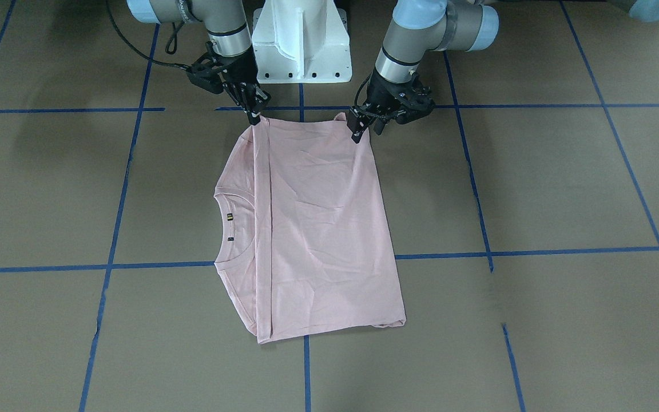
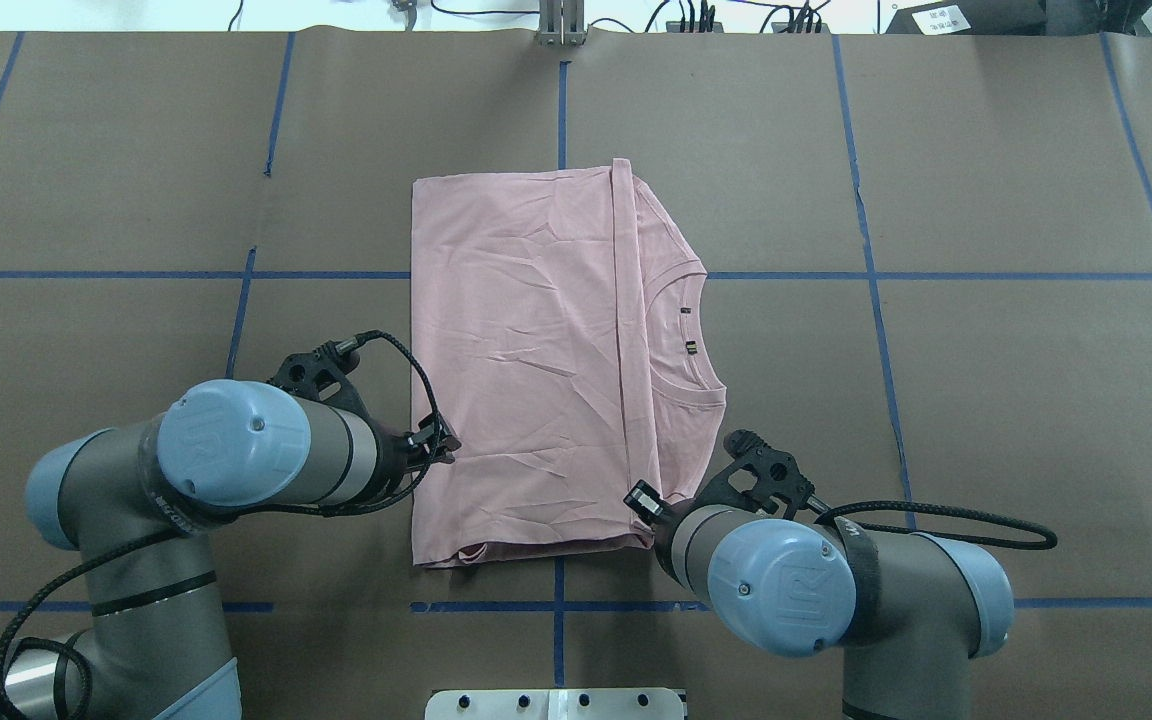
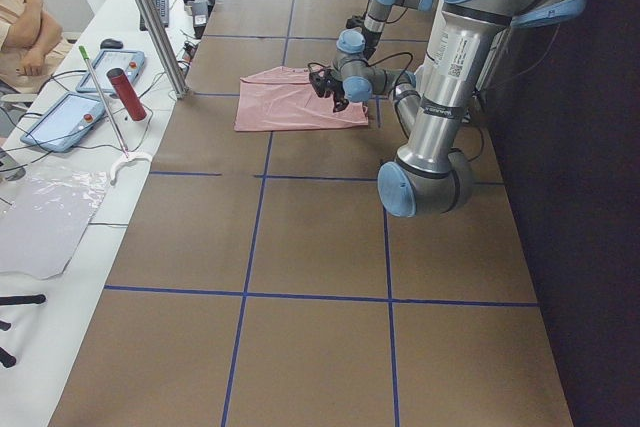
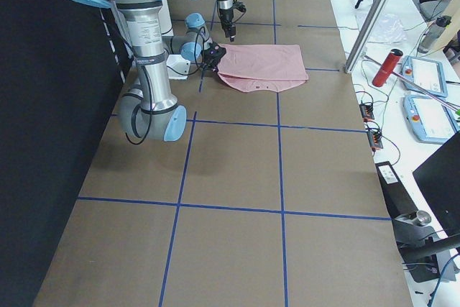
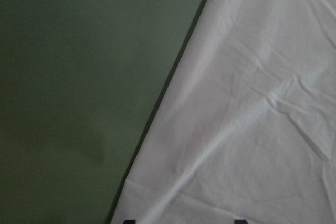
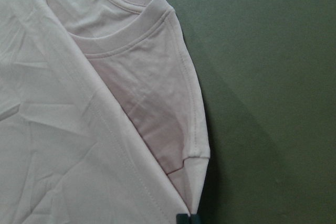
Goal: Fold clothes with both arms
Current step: 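Move both grippers to the shirt's near edge corners and grasp them, then lift the near edge with both grippers and fold it over toward the far edge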
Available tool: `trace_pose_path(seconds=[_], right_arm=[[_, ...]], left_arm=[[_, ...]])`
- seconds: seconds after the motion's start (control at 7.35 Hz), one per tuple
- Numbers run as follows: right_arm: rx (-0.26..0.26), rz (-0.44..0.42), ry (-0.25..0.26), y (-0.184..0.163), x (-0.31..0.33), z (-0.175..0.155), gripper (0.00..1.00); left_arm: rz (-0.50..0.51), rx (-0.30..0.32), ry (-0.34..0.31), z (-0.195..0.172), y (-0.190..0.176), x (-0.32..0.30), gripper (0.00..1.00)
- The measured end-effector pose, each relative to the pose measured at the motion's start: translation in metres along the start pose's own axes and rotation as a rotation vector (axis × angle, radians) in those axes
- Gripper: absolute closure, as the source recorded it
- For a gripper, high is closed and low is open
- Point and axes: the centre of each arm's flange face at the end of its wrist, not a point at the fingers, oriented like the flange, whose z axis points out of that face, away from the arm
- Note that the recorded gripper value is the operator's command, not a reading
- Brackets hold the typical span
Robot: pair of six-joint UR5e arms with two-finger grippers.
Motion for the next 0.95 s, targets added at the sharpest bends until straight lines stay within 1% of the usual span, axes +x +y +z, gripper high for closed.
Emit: trace_pose_path(seconds=[0.27,0.54,0.68,0.82,0.95], right_arm=[[-0.002,-0.001,0.001,0.001,0.000,0.000,1.00],[-0.003,-0.001,-0.001,0.002,0.000,0.000,1.00],[-0.003,-0.001,-0.001,0.002,0.000,0.000,1.00],[-0.004,-0.001,-0.001,0.002,-0.001,0.000,1.00],[-0.005,-0.001,-0.001,0.002,-0.001,0.000,1.00]], left_arm=[[0.012,-0.014,-0.024,0.010,0.015,-0.010,0.40],[0.029,-0.036,-0.043,0.019,0.033,-0.017,0.43],[0.040,-0.049,-0.051,0.022,0.043,-0.020,0.48],[0.047,-0.058,-0.055,0.024,0.050,-0.022,0.51],[0.050,-0.053,-0.062,0.026,0.054,-0.023,0.70]])
